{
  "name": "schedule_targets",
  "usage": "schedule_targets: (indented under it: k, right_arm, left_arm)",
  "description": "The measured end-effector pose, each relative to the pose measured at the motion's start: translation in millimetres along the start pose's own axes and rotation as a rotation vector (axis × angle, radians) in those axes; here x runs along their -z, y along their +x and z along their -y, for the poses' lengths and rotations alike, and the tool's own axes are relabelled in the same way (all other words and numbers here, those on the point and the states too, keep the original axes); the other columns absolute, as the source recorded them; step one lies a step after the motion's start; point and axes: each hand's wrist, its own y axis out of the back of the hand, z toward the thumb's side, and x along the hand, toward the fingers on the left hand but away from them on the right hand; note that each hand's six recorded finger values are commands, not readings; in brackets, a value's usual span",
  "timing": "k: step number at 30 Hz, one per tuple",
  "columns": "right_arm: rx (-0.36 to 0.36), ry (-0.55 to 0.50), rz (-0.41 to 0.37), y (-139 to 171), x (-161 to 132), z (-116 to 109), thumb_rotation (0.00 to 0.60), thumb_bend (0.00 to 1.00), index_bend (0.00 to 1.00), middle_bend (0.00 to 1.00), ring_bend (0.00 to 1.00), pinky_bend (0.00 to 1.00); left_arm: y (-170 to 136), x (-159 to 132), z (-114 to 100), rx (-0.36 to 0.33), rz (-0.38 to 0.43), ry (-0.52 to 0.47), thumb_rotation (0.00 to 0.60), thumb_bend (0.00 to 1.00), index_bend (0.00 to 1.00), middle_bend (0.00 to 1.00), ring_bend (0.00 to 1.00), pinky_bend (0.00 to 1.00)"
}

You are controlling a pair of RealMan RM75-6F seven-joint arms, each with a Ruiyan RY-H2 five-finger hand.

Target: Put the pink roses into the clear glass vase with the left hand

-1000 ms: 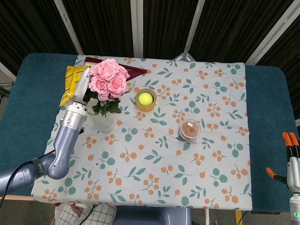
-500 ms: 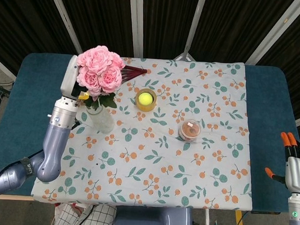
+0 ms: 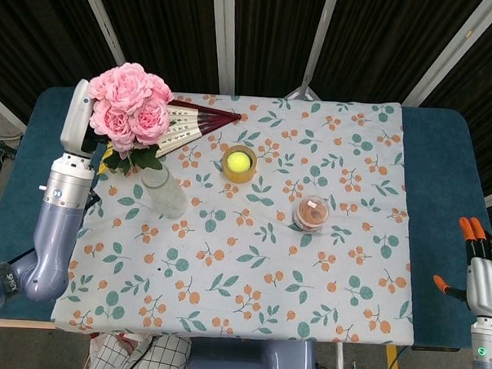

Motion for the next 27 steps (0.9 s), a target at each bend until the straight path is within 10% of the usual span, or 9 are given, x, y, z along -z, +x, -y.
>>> schedule_targets:
  k: [27]
  right_arm:
    - [-0.010, -0.017, 0.007, -1, 4, -1, 0.600, 0.18, 0.07, 0.00, 0.06, 0.12]
  left_arm:
    - [-7, 52, 37, 0.066, -0.078, -0.036, 0.600, 0.36, 0.54, 0.54, 0.43, 0.48]
